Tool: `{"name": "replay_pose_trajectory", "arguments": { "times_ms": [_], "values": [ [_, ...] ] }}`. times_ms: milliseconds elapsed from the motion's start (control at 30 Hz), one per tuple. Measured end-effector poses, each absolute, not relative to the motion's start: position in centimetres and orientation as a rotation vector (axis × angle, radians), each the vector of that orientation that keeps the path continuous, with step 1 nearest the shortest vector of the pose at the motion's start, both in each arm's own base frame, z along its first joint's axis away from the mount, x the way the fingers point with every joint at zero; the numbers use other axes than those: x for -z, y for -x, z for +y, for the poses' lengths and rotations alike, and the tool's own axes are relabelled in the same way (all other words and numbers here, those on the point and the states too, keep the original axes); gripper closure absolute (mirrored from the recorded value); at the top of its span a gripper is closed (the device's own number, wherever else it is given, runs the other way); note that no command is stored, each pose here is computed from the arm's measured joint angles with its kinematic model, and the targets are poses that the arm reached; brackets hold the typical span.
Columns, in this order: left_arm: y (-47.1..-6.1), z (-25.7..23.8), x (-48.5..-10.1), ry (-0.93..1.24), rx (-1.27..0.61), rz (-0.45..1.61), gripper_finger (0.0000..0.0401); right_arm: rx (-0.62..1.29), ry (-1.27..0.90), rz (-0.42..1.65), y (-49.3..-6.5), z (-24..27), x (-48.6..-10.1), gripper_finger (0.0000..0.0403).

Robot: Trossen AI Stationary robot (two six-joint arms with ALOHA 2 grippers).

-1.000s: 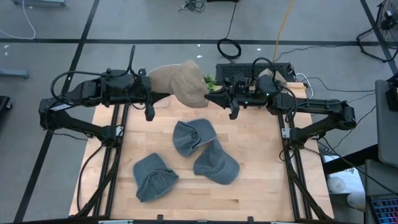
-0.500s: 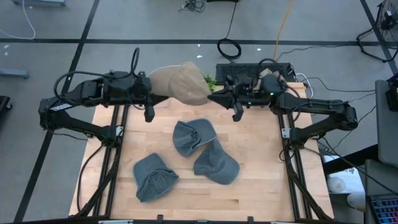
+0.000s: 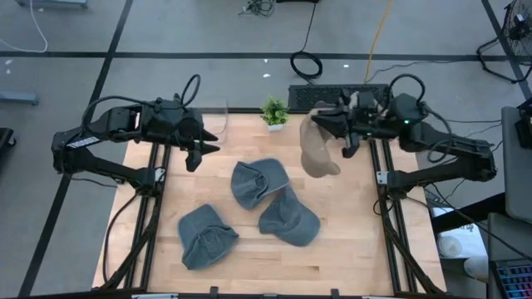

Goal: Pick & Place hat
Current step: Put the brown cap into the right transparent bin

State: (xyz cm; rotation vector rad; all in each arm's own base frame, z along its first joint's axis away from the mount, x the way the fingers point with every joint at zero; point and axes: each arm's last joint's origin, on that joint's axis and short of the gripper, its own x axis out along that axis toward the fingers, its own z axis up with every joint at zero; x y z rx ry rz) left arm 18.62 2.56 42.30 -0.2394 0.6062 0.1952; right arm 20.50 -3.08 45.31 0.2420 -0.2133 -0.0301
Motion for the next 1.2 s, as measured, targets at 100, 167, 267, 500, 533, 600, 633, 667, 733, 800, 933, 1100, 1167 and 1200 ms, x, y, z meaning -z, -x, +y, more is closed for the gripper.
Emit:
{"name": "replay_pose_trajectory", "arguments": {
  "times_ms": [100,167,267,500,533,600,633,667,733,800,933,1100,1167,1200],
  "values": [
    [-18.6,2.5,-42.2,0.273,-0.173,0.621,0.0223,0.081,-0.199,-0.132,-19.1,-3.0,-44.9,0.0403],
    [-18.5,2.4,-42.1,0.295,-0.154,0.629,0.0218,0.152,-0.162,-0.085,-18.3,-3.0,-44.6,0.0403],
    [-18.5,2.3,-42.2,0.325,-0.125,0.630,0.0215,0.275,-0.071,-0.043,-17.4,-3.2,-44.4,0.0403],
    [-18.1,1.8,-42.5,0.398,-0.010,0.625,0.0213,0.487,0.153,0.051,-17.3,-4.4,-43.9,0.0403],
    [-17.9,1.8,-42.5,0.399,-0.006,0.621,0.0214,0.504,0.187,0.064,-17.4,-4.5,-43.8,0.0403],
    [-17.8,1.8,-42.6,0.400,-0.002,0.618,0.0216,0.542,0.253,0.096,-17.8,-5.0,-43.7,0.0403],
    [-17.7,1.7,-42.7,0.400,-0.001,0.614,0.0218,0.566,0.281,0.123,-17.9,-5.2,-43.7,0.0403],
    [-17.5,1.7,-42.7,0.407,-0.003,0.610,0.0220,0.589,0.311,0.156,-18.1,-5.4,-43.7,0.0403],
    [-17.3,1.7,-42.9,0.424,-0.007,0.600,0.0224,0.630,0.373,0.223,-18.5,-5.8,-43.8,0.0403],
    [-17.0,1.7,-43.0,0.433,-0.009,0.594,0.0228,0.674,0.452,0.307,-18.8,-6.2,-43.8,0.0403],
    [-16.8,1.6,-43.1,0.438,-0.014,0.586,0.0237,0.731,0.572,0.483,-19.9,-7.1,-43.4,0.0403],
    [-16.8,1.7,-43.1,0.437,-0.028,0.584,0.0248,0.734,0.586,0.653,-20.5,-8.3,-41.6,0.0403],
    [-16.8,1.7,-43.1,0.436,-0.029,0.584,0.0248,0.741,0.573,0.700,-20.8,-8.8,-41.0,0.0403],
    [-16.8,1.7,-43.1,0.436,-0.028,0.584,0.0248,0.747,0.571,0.717,-20.9,-9.1,-40.8,0.0403]
  ]
}}
